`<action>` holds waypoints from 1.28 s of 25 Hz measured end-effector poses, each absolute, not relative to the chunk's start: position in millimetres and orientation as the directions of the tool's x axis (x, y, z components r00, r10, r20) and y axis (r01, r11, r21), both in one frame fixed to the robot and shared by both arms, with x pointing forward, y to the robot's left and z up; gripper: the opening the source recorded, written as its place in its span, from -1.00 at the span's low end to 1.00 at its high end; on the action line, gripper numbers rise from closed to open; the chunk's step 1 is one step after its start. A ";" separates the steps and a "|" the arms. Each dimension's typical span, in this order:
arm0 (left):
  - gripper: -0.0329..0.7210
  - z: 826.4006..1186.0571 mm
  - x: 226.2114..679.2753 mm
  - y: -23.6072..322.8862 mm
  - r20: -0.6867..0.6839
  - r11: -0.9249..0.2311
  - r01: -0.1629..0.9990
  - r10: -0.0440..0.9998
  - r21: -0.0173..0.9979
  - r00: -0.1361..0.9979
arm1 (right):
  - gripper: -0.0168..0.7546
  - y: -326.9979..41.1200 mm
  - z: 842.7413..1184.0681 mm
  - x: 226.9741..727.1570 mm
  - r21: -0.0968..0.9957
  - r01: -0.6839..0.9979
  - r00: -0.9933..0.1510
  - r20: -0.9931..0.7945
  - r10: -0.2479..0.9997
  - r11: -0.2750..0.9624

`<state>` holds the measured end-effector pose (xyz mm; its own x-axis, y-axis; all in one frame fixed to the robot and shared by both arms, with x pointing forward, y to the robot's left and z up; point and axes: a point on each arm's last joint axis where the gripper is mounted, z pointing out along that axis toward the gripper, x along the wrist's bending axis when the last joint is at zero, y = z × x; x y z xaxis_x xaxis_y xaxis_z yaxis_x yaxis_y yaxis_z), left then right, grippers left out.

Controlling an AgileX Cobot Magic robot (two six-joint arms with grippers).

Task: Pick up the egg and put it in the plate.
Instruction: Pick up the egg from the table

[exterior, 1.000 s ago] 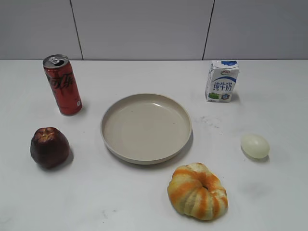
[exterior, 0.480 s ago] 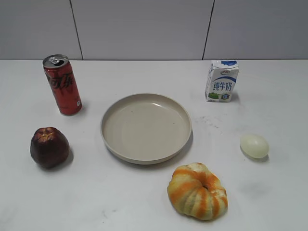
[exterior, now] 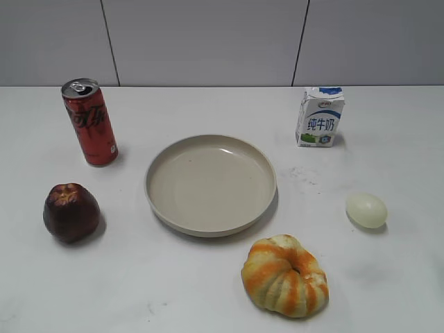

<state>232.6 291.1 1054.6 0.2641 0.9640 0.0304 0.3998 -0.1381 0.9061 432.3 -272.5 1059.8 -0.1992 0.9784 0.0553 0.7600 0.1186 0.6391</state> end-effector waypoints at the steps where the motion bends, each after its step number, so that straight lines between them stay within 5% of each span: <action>1: -0.30 1054.6 232.6 291.1 0.030 -0.138 0.400 0.964 0.906 0.264 | 0.56 -269.6 1055.8 445.0 0.601 0.789 -0.215 0.073 0.974 0.129; 13: -0.30 1054.6 232.6 291.1 0.030 -0.138 0.400 0.964 0.906 0.264 | 0.56 -226.7 977.3 545.7 0.237 0.924 -0.341 0.154 0.927 0.301; 27: -0.30 1054.6 232.6 291.1 0.030 -0.138 0.400 0.964 0.906 0.264 | 0.56 -214.5 894.3 565.1 0.071 0.936 -0.350 0.088 0.932 0.345; 32: -0.30 1054.6 232.6 291.1 0.030 -0.138 0.400 0.964 0.906 0.264 | 0.21 -213.5 895.8 568.7 0.065 0.936 -0.350 0.091 0.932 0.345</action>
